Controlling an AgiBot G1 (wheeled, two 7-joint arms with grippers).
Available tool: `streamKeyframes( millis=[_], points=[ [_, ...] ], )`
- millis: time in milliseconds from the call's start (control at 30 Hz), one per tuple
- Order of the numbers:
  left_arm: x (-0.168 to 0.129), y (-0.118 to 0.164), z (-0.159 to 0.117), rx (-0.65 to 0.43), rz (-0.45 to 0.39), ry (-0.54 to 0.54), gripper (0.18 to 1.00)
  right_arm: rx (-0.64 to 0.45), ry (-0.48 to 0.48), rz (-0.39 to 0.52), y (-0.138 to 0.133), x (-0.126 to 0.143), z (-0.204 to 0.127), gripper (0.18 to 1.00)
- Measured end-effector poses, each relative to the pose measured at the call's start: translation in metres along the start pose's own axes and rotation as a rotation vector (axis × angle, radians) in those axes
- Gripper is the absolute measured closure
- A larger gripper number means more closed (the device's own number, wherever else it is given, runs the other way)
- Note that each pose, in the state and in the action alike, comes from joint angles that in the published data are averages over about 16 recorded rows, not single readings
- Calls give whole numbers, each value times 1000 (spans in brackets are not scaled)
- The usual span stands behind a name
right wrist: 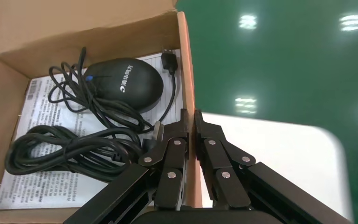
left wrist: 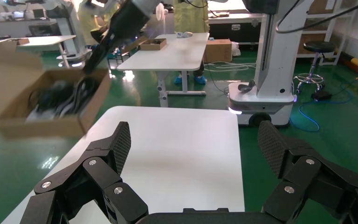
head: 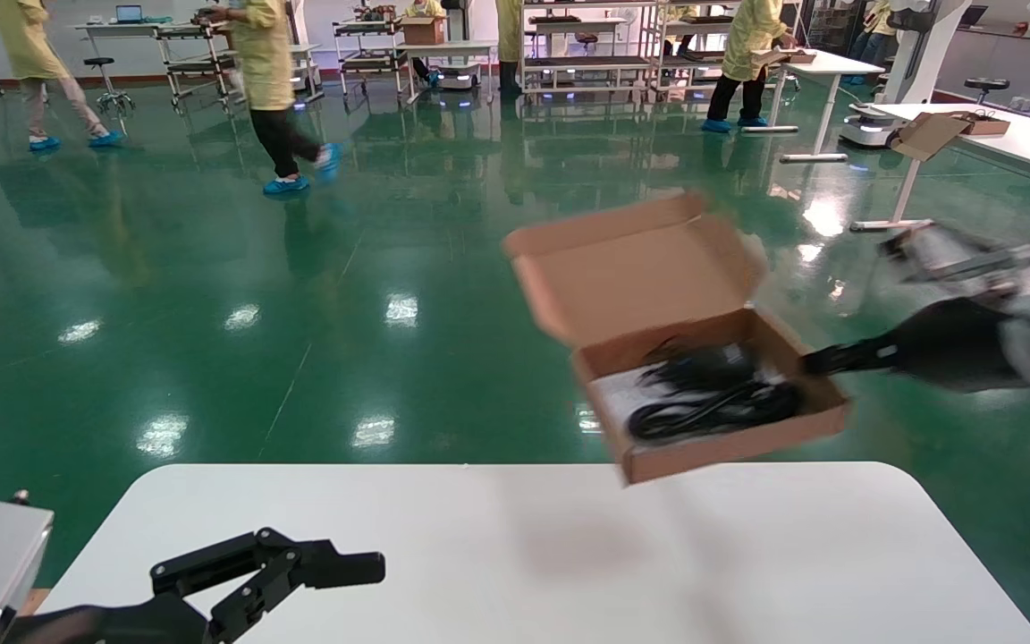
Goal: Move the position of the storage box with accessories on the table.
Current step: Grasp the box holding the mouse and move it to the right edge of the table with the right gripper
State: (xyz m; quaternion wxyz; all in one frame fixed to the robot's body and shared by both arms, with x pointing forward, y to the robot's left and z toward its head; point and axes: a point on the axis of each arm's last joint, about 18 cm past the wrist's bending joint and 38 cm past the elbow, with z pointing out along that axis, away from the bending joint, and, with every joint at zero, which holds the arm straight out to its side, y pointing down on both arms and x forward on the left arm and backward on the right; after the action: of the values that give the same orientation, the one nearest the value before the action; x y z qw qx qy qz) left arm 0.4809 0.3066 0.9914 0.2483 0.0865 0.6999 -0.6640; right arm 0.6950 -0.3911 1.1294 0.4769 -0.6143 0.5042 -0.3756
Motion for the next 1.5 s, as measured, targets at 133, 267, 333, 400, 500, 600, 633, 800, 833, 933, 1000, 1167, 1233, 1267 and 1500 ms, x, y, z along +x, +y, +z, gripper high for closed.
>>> streamKeyframes(
  millis=[133, 267, 333, 400, 500, 600, 633, 800, 833, 933, 1000, 1167, 1233, 1267, 1500],
  points=[
    [0, 0, 0, 0, 0, 0, 184, 24, 56, 7, -3, 35, -27, 977],
    [0, 0, 0, 0, 0, 0, 184, 34, 110, 17, 3, 67, -49, 977],
    [0, 0, 0, 0, 0, 0, 184, 33, 135, 23, 9, 82, -57, 977],
    [0, 0, 0, 0, 0, 0, 184, 27, 157, 30, 17, 96, -64, 977],
    [0, 0, 0, 0, 0, 0, 184, 12, 184, 42, 33, 114, -72, 977],
    [0, 0, 0, 0, 0, 0, 184, -8, 206, 53, 52, 130, -75, 977],
    [0, 0, 0, 0, 0, 0, 184, -14, 212, 57, 58, 134, -75, 977],
    [0, 0, 0, 0, 0, 0, 184, -47, 239, 75, 92, 152, -70, 977],
    [0, 0, 0, 0, 0, 0, 184, -53, 244, 78, 99, 155, -68, 977],
    [0, 0, 0, 0, 0, 0, 184, -68, 257, 84, 118, 161, -58, 977],
    [0, 0, 0, 0, 0, 0, 184, -75, 267, 86, 131, 163, -50, 977],
    [0, 0, 0, 0, 0, 0, 184, -86, 288, 91, 160, 165, -27, 977],
    [0, 0, 0, 0, 0, 0, 184, -89, 294, 92, 170, 163, -18, 977],
    [0, 0, 0, 0, 0, 0, 184, -89, 297, 92, 175, 163, -13, 977],
    [0, 0, 0, 0, 0, 0, 184, -86, 308, 82, 199, 155, 13, 977]
  ],
)
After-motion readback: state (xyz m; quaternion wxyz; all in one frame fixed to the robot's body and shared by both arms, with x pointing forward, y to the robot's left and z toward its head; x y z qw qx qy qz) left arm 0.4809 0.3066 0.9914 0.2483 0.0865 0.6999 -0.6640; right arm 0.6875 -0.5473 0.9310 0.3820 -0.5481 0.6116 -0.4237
